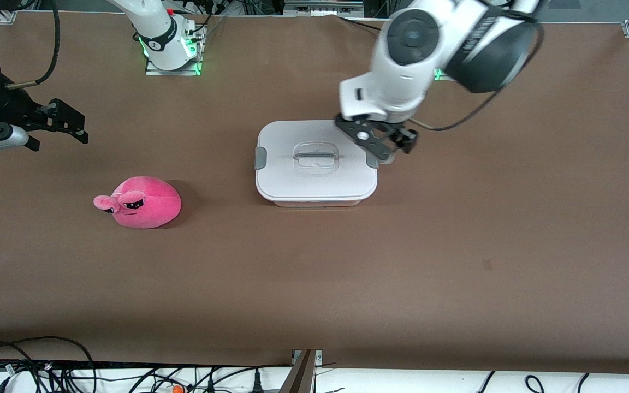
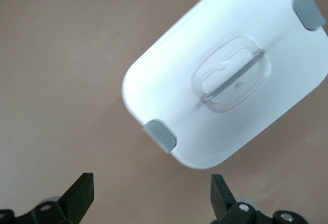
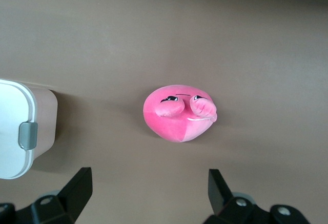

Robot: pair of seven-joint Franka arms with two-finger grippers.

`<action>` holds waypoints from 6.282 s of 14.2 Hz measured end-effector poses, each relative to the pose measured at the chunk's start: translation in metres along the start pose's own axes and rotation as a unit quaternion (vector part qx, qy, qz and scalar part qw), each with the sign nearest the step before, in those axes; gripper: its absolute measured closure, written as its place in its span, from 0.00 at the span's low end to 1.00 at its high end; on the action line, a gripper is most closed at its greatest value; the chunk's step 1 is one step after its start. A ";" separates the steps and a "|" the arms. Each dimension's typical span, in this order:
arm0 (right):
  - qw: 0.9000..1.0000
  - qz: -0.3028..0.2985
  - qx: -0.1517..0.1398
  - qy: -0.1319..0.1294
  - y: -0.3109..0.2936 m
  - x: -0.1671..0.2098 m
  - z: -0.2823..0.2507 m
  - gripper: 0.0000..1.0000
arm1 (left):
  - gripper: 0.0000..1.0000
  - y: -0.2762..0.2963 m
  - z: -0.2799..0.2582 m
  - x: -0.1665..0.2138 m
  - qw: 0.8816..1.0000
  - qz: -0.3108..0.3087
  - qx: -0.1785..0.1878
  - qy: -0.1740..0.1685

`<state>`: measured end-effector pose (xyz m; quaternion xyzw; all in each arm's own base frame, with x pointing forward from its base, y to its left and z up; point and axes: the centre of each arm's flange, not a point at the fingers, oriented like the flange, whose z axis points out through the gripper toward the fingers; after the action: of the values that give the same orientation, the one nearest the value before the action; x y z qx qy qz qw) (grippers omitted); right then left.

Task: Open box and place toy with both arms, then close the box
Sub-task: 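Move the left gripper over the box and grasp the lid handle, then lift the white lid with the left gripper and set it beside the box, then reach the right gripper to the pink plush toy and grasp it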

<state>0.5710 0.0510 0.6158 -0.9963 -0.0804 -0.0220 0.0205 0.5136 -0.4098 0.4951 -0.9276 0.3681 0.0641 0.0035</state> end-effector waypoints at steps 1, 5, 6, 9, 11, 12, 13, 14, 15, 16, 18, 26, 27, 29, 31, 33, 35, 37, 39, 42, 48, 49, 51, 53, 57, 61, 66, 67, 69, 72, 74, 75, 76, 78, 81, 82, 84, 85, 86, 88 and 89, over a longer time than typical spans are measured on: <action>1.000 0.000 0.000 0.000 0.000 0.000 0.000 0.00 | 0.00 0.019 0.011 0.011 0.999 0.034 0.009 0.010; 1.000 0.000 0.000 0.000 0.000 0.000 0.000 0.00 | 0.00 0.054 0.056 0.048 0.986 0.160 0.017 0.047; 1.000 0.000 0.000 0.000 0.000 0.000 0.000 0.00 | 0.00 0.053 0.065 0.055 0.979 0.196 0.018 0.056; 1.000 0.000 0.000 0.000 0.000 0.000 0.000 0.00 | 0.00 0.058 0.083 0.066 0.958 0.278 0.022 0.066; 1.000 0.000 0.000 0.000 0.000 0.000 0.000 0.00 | 0.00 0.078 0.089 0.066 0.950 0.306 0.023 0.062; 1.000 0.000 0.000 0.000 0.000 0.000 0.000 0.00 | 0.00 0.088 0.092 0.066 0.947 0.316 0.026 0.058; 1.000 0.000 0.000 0.000 0.000 0.000 0.000 0.00 | 0.00 0.096 0.097 0.066 0.944 0.325 0.035 0.053; 1.000 0.000 0.000 0.000 0.000 0.000 0.000 0.00 | 0.00 0.101 0.105 0.068 0.941 0.333 0.046 0.048; 1.000 0.000 0.000 0.000 0.000 0.000 0.000 0.00 | 0.00 0.101 0.111 0.069 0.939 0.336 0.050 0.044; 1.000 0.000 0.000 0.000 0.000 0.000 0.000 0.00 | 0.00 0.101 0.117 0.069 0.938 0.340 0.055 0.038; 1.000 0.000 0.000 0.000 0.000 0.000 0.000 0.00 | 0.00 0.103 0.124 0.069 0.937 0.343 0.056 0.032; 1.000 0.000 0.000 0.000 0.000 0.000 0.000 0.00 | 0.00 0.105 0.150 0.064 0.937 0.345 0.052 0.022; 1.000 0.000 0.000 0.000 0.000 0.000 0.000 0.00 | 0.00 0.105 0.151 0.064 0.937 0.346 0.052 0.023; 1.000 0.000 0.000 0.000 0.000 0.000 0.000 0.00 | 0.07 0.105 0.149 0.064 0.937 0.346 0.053 0.024; 1.000 0.000 0.000 0.000 0.000 0.000 0.000 0.00 | 0.11 0.105 0.146 0.063 0.937 0.345 0.054 0.026; 1.000 0.000 0.000 0.000 0.000 0.000 0.000 0.00 | 0.19 0.105 0.144 0.063 0.936 0.345 0.055 0.028; 1.000 0.000 0.000 0.000 0.000 0.000 0.000 0.00 | 0.38 0.105 0.143 0.063 0.936 0.345 0.055 0.029; 1.000 0.000 0.000 0.000 0.000 0.000 0.000 0.00 | 0.60 0.105 0.142 0.063 0.936 0.345 0.055 0.029; 1.000 0.000 0.000 0.000 0.000 0.000 0.000 0.00 | 0.81 0.105 0.140 0.062 0.936 0.345 0.056 0.031; 1.000 0.000 0.000 0.000 0.000 0.000 0.000 0.00 | 0.93 0.107 0.139 0.061 0.936 0.346 0.056 0.029; 1.000 -0.001 0.000 0.000 -0.001 0.000 0.000 0.00 | 0.93 0.107 0.119 0.057 0.935 0.346 0.062 0.040; 1.000 -0.001 0.000 0.000 -0.001 0.000 0.000 0.00 | 0.93 0.108 0.111 0.055 0.935 0.345 0.064 0.043; 1.000 -0.002 0.000 0.000 -0.002 0.000 0.000 0.00 | 0.93 0.108 0.092 0.050 0.936 0.342 0.067 0.050; 1.000 -0.002 0.000 0.000 -0.002 0.000 0.000 0.00 | 0.93 0.101 0.071 0.043 0.941 0.327 0.064 0.058; 1.000 -0.002 0.000 0.000 -0.002 0.000 0.000 0.00 | 0.93 0.025 0.033 0.031 0.959 0.269 0.041 0.079; 1.000 0.000 0.000 0.000 0.000 0.000 0.000 0.00 | 0.93 -0.070 -0.002 0.006 0.968 0.231 0.008 0.094; 1.000 0.002 0.000 0.002 0.003 0.000 0.000 0.00 | 0.93 -0.184 -0.040 -0.037 0.984 0.148 0.009 0.101; 1.000 0.003 0.000 0.002 0.004 0.000 0.000 0.00 | 0.93 -0.205 -0.039 -0.046 0.986 0.133 0.006 0.102; 1.000 0.008 -0.001 0.002 0.010 0.000 0.000 0.00 | 0.93 -0.238 -0.036 -0.062 0.990 0.107 -0.001 0.095; 1.000 0.021 0.016 0.005 0.018 0.012 0.018 0.00 | 0.93 -0.268 -0.030 -0.084 0.994 0.081 -0.017 0.074; 0.996 0.050 0.074 0.008 0.031 0.027 0.042 0.00 | 0.93 -0.286 -0.027 -0.098 0.995 0.075 -0.025 0.064; 0.993 0.057 0.101 0.013 0.048 0.030 0.046 0.00 | 0.93 -0.296 -0.027 -0.105 0.995 0.078 -0.027 0.061; 0.993 0.048 0.110 0.022 0.067 0.028 0.043 0.00 | 0.93 -0.307 -0.026 -0.113 0.995 0.076 -0.028 0.060; 0.996 0.021 0.086 0.024 0.083 0.022 0.032 0.00 | 0.93 -0.328 -0.024 -0.130 0.995 0.069 -0.034 0.055; 0.998 -0.001 0.062 0.014 0.069 0.022 0.027 0.00 | 0.93 -0.349 -0.021 -0.148 0.995 0.071 -0.041 0.049; 0.998 -0.003 0.061 0.009 0.066 0.022 0.029 0.00 | 0.93 -0.351 -0.020 -0.151 0.995 0.070 -0.044 0.047; 0.998 -0.001 0.062 -0.002 0.068 0.022 0.036 0.00 | 0.93 -0.351 -0.019 -0.152 0.995 0.070 -0.047 0.043; 0.998 0.001 0.063 -0.009 0.071 0.023 0.043 0.00 | 0.93 -0.351 -0.019 -0.152 0.995 0.071 -0.047 0.043; 0.998 0.001 0.062 -0.018 0.071 0.026 0.054 0.00 | 0.93 -0.351 -0.019 -0.152 0.995 0.071 -0.048 0.043; 0.997 -0.002 0.060 -0.045 0.066 0.036 0.086 0.00 | 0.93 -0.351 -0.019 -0.153 0.995 0.071 -0.048 0.043; 0.997 -0.003 0.059 -0.057 0.064 0.040 0.102 0.00 | 0.93 -0.351 -0.019 -0.153 0.995 0.070 -0.048 0.042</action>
<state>0.6254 -0.0014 0.5133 -0.9927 -0.0860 0.0398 0.0744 0.6456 -0.0503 0.5179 -0.9005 0.4285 0.0424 -0.0613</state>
